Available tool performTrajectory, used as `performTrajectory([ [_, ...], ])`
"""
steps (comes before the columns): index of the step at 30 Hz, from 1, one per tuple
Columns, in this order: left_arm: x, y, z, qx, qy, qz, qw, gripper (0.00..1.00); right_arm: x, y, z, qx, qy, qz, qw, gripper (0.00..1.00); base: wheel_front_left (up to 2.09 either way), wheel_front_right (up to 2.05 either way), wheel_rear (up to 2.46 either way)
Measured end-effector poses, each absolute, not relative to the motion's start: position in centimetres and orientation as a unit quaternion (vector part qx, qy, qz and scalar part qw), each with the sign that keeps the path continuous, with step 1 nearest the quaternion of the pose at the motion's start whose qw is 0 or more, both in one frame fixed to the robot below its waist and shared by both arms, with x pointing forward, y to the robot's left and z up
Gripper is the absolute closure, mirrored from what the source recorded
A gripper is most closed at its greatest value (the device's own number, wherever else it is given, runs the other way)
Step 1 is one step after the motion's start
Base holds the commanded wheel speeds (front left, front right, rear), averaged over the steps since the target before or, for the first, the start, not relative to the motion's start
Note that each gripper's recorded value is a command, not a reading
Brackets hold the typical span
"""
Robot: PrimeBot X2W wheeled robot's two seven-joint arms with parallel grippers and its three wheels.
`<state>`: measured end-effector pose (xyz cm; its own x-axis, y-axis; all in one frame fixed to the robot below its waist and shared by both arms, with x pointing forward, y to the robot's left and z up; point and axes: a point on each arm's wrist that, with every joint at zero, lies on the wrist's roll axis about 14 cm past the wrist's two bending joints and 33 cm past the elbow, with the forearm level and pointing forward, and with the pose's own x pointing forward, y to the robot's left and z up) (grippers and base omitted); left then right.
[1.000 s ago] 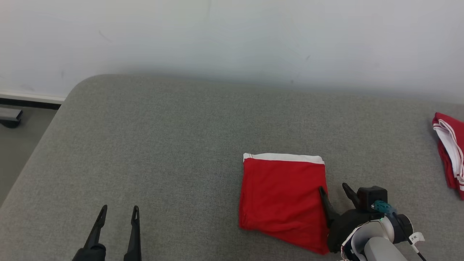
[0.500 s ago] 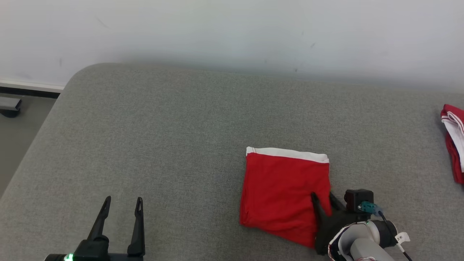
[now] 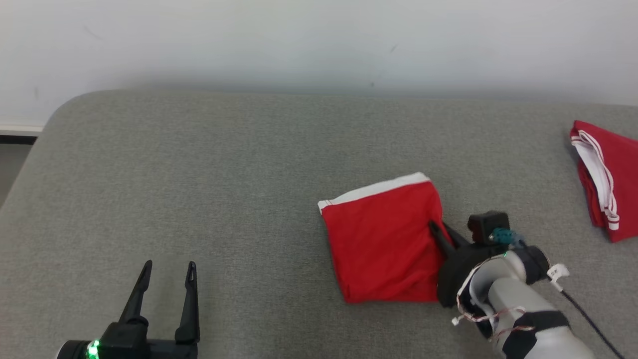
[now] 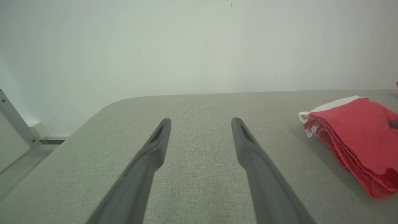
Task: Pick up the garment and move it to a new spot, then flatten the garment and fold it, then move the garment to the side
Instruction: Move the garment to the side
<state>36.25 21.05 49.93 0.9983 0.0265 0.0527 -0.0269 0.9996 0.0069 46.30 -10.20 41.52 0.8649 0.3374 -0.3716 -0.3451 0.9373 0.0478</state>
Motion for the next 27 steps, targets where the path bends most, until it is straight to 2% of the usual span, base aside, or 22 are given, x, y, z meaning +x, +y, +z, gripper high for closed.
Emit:
performTrajectory([
  [6, 39.1, 18.2, 50.2, -0.003, -0.034, -0.029, 0.999, 0.0, 50.0, -15.4, 45.9, -0.073, 0.154, 0.163, 0.972, 1.0, 0.0, 0.0, 0.0],
  [15, 44.0, 15.2, 49.0, -0.004, -0.032, -0.077, 0.996, 0.0, 54.3, -25.6, 49.7, -0.142, 0.146, 0.095, 0.974, 1.0, 0.0, 0.0, 0.0],
  [21, 46.5, 13.6, 47.0, 0.007, -0.02, -0.11, 0.994, 0.0, 55.4, -32.2, 51.0, -0.178, 0.161, 0.043, 0.97, 1.0, 0.0, 0.0, 0.0],
  [27, 48.5, 12.3, 45.8, 0.011, -0.022, -0.135, 0.991, 0.0, 54.7, -38.3, 51.2, -0.214, 0.194, -0.012, 0.957, 1.0, 0.0, 0.0, 0.0],
])
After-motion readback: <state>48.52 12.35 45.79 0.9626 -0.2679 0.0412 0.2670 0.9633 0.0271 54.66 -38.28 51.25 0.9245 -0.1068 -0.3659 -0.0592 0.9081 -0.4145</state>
